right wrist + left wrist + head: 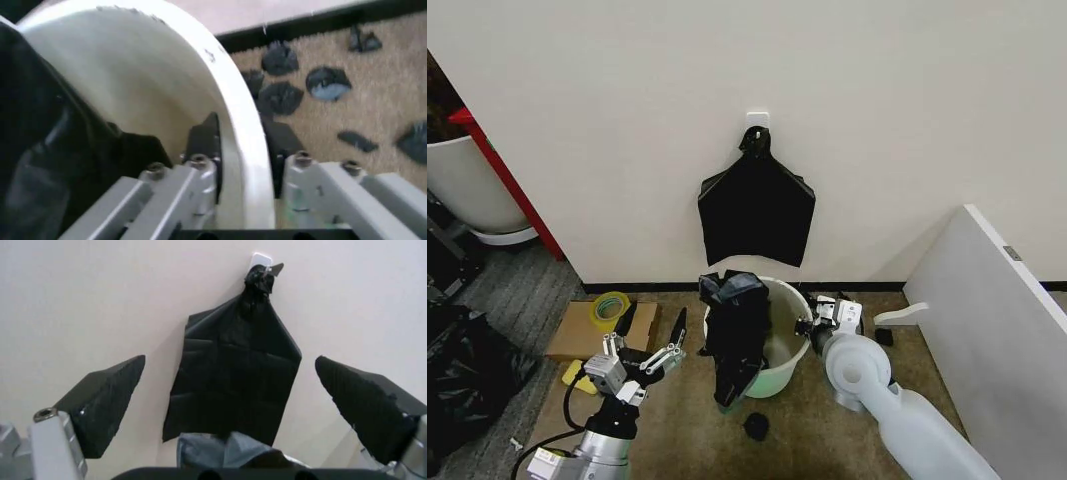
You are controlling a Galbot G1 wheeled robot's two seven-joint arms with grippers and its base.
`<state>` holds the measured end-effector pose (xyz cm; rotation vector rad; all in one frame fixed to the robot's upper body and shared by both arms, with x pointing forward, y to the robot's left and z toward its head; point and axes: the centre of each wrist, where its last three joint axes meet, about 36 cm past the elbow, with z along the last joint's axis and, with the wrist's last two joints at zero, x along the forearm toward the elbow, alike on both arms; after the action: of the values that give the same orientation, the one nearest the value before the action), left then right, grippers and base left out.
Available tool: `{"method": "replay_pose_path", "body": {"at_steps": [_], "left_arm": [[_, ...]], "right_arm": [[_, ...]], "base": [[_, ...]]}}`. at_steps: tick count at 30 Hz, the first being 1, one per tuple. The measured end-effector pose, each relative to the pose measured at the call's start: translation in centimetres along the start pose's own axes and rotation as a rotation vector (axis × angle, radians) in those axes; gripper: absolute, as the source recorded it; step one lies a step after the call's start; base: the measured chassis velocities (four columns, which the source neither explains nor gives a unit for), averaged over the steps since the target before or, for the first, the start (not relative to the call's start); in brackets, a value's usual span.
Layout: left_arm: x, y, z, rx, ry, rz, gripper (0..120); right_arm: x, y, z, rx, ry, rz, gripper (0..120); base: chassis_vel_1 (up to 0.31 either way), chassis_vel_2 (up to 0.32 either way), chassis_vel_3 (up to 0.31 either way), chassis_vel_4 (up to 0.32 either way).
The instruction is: Place the garbage bag over the trash bin.
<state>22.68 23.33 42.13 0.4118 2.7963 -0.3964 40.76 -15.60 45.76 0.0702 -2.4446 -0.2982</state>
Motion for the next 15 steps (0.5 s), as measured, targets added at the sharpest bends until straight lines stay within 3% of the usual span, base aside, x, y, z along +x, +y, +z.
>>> {"method": "replay_pose_path", "body": {"at_steps": [9, 11, 15], "left_arm": [[0.1, -0.2, 0.1, 0.005, 0.007, 0.002, 100], [0.1, -0.4, 0.2, 0.012, 0.01, 0.0, 100], [0.6, -0.5, 0.9, 0.023, 0.032, -0.01, 100]], "right_arm": [[1.1, -1.2, -0.8, 0.087, -0.114, -0.051, 49], [2.5, -2.4, -1.5, 0.115, -0.196, -0.052, 57], [5.4, -3.9, -2.3, 0.133, -0.235, -0.073, 71]], "base": [[0.0, 0.0, 0.0, 0.0], [0.0, 0.0, 0.0, 0.0], [0.0, 0.0, 0.0, 0.0]]}}
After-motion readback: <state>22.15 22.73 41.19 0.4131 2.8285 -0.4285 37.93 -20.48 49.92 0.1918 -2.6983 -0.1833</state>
